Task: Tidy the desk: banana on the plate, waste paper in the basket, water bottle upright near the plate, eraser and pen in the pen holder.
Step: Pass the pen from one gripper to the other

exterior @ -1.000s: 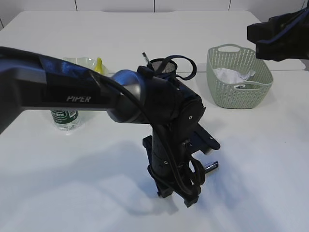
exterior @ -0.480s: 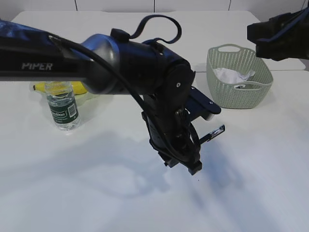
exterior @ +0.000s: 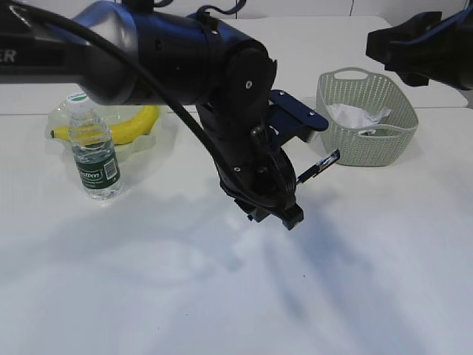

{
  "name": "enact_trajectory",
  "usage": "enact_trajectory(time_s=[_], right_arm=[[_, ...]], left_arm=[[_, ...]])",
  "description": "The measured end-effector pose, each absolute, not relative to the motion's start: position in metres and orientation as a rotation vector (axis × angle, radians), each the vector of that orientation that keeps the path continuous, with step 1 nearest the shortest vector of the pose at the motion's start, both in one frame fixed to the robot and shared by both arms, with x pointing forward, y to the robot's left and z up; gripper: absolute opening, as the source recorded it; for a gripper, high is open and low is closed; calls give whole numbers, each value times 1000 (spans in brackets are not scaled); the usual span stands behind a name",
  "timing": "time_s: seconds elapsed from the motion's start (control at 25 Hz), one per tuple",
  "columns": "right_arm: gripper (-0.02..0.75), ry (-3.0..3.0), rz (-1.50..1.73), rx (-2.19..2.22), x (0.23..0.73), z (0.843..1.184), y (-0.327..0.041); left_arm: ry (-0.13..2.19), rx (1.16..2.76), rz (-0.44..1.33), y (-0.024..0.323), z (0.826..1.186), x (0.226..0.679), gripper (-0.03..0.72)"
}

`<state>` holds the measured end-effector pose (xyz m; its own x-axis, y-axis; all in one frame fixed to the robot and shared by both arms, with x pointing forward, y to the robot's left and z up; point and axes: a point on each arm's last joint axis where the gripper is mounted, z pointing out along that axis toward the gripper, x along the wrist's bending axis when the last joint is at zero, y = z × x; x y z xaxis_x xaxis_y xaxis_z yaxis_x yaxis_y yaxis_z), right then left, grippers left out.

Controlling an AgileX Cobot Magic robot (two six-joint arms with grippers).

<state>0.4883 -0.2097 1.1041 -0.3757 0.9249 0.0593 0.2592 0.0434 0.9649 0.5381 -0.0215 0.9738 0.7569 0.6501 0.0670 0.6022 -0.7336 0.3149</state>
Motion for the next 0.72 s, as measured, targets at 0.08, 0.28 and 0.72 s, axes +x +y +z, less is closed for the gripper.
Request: enact_trajectory(time_s=[0.08,0.28,0.72], right_arm=[[319,1695,1395,1225,488,1104,-209],[323,1660,1470,1321,487,1105,-207],[387,1597,1669,1520,485,1107,-201]], left_arm=[[969,2667,277,-20,982,538,40],[1012,2619,321,-8,998,545,40],[1033,2479,379,20,1045,543,40]])
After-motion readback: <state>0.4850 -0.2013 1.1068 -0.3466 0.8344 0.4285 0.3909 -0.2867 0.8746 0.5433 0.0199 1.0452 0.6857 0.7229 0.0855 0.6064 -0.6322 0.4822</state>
